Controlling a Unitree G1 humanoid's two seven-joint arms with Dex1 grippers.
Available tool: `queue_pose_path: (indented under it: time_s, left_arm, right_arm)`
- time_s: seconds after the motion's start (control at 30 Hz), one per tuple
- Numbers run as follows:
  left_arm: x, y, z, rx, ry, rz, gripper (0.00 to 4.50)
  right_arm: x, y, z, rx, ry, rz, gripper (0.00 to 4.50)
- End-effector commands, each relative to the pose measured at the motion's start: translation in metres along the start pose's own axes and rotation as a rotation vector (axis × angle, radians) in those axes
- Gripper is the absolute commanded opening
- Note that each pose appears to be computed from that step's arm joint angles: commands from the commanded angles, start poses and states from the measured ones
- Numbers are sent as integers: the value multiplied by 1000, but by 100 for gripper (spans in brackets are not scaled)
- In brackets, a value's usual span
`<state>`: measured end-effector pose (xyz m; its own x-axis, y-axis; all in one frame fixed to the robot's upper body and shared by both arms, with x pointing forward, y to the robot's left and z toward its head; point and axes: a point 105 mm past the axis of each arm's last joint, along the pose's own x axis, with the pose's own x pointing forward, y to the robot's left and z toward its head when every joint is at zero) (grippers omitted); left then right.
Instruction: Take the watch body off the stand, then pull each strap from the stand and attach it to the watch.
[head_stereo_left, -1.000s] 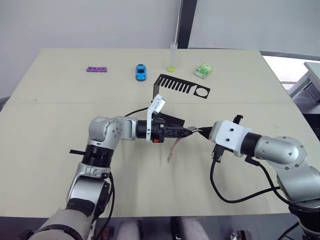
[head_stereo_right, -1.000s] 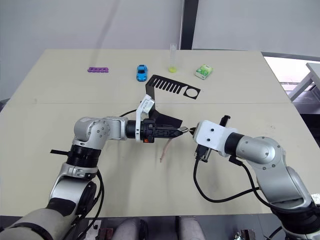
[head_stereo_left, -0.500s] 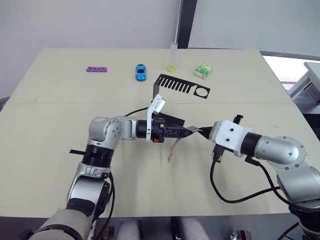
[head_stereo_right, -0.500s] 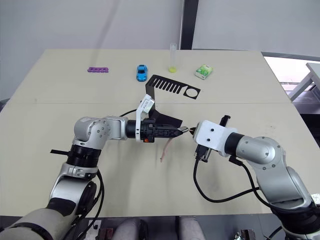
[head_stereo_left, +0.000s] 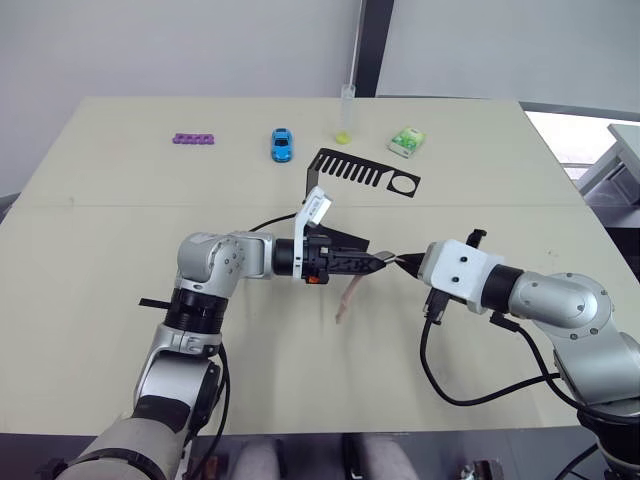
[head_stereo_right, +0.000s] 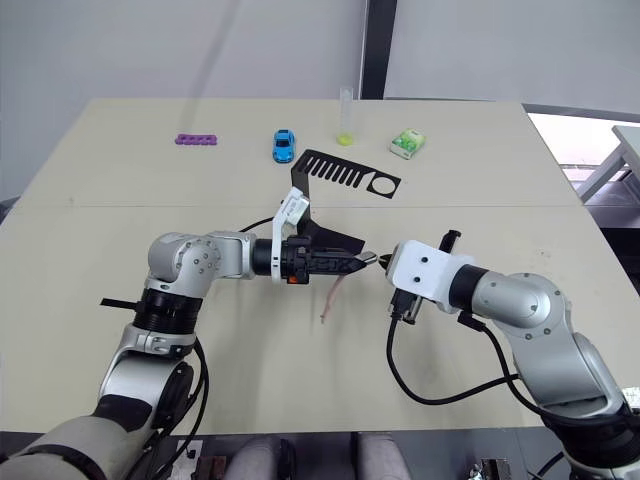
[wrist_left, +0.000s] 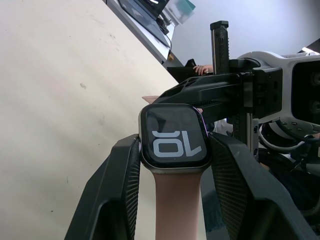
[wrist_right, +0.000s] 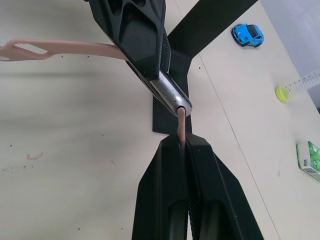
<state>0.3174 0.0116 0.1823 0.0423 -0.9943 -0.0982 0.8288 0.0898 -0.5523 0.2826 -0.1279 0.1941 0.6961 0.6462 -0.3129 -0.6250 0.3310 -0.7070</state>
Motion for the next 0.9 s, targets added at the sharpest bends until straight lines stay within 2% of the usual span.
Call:
queue_pose_path:
  time_s: [0.03, 0.9]
  left_arm:
    - [12, -22, 11, 54, -6, -101, 160]
    - [13, -25, 10, 58, -1, -110, 160]
  right_arm:
    - [-3, -6, 18, -48, -61, -42, 0]
    - [-3, -6, 17, -55, -59, -41, 0]
